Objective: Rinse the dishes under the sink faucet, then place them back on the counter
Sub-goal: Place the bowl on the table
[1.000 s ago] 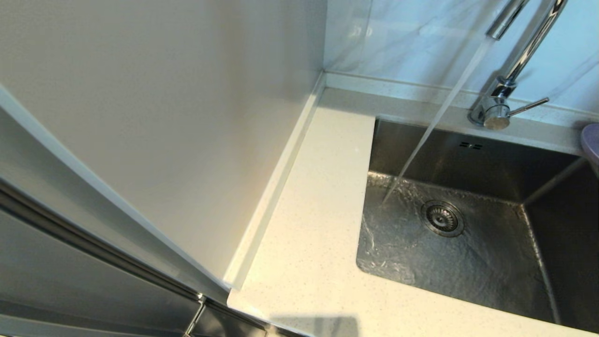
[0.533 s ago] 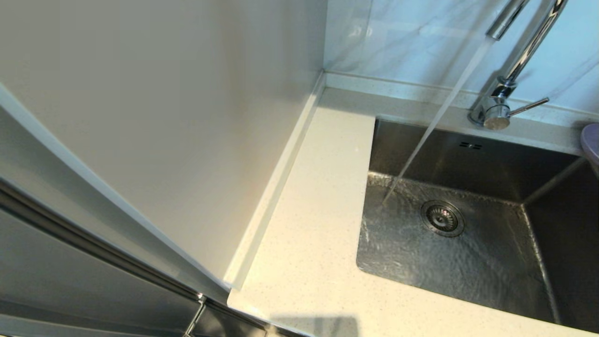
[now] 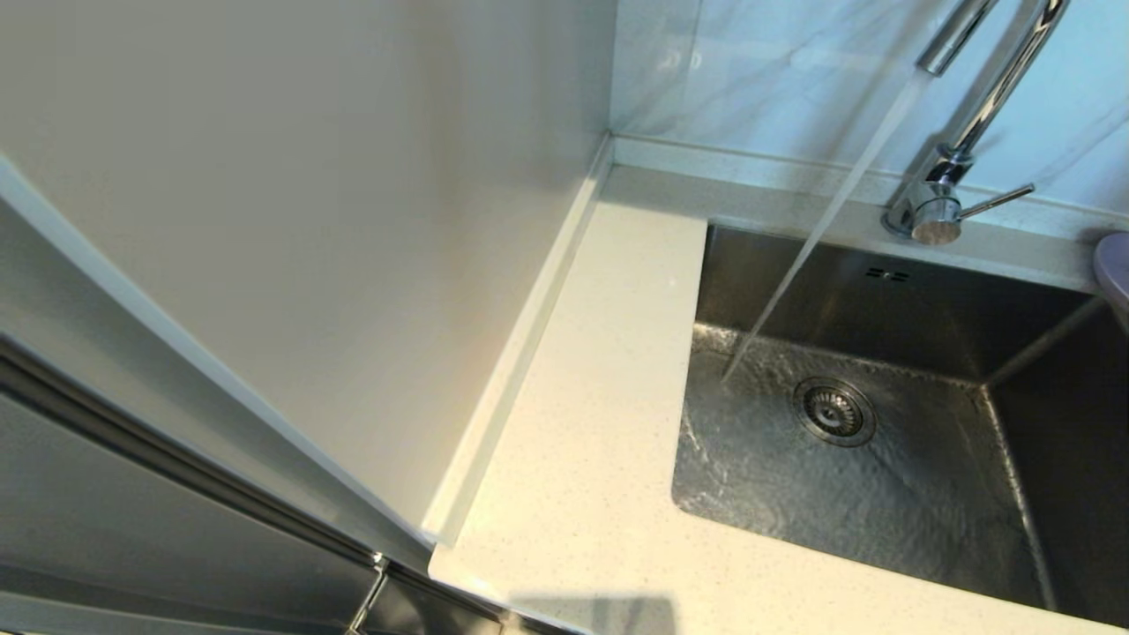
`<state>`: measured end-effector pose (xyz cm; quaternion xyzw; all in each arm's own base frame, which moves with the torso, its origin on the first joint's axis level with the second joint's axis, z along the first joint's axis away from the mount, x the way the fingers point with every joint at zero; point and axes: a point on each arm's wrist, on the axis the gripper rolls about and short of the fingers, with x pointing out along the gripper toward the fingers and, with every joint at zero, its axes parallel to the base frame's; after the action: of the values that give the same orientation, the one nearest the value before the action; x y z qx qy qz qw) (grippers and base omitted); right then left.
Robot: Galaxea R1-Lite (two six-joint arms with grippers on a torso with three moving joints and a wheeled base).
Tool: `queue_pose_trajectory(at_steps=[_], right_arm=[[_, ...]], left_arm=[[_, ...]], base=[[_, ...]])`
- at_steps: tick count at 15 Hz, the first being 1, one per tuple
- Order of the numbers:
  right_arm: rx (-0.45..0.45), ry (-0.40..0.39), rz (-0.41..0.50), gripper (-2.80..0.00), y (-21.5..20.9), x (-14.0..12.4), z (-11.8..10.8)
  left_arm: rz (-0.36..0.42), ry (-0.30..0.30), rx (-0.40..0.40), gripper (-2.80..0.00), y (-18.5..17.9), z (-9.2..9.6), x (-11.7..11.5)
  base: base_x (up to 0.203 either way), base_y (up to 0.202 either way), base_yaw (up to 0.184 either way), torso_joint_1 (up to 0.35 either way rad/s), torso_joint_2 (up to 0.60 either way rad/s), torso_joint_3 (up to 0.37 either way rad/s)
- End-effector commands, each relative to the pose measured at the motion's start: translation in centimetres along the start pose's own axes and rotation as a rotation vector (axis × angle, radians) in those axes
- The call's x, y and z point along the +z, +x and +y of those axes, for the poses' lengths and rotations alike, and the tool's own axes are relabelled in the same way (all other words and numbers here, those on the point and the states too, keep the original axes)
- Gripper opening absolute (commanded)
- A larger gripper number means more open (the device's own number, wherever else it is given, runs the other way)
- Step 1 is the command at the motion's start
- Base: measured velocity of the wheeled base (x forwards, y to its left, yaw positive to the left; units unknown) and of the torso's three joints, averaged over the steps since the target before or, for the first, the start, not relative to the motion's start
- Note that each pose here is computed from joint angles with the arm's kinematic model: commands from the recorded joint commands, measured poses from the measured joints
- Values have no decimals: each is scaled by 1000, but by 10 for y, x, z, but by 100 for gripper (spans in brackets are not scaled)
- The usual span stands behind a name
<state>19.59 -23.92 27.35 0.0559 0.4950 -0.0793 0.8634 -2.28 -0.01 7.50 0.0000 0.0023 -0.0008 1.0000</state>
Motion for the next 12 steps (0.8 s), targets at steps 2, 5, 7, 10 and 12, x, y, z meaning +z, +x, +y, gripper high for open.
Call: queue_pose_trajectory(at_steps=[2,5,7,10,12], right_arm=[[-7,-7,-10,0,-4,1,1],[-43,-26,-61,0,-10,6,0],[-119,-57,-170,0,-22,15,0],[-200,-92,-294,0,-50,19,10],[-211,-117,-336,0,-61,21,21]], left_arm=[[0,0,0,-280,0,0,0],[0,0,0,-280,0,0,0],[0,-2,0,-280,0,0,0],[0,-1,0,-280,0,0,0],[0,0,0,-280,0,0,0]], base=[[0,0,0,0,0,0],[0,0,0,0,0,0],[0,0,0,0,0,0],[0,0,0,0,0,0],[0,0,0,0,0,0]])
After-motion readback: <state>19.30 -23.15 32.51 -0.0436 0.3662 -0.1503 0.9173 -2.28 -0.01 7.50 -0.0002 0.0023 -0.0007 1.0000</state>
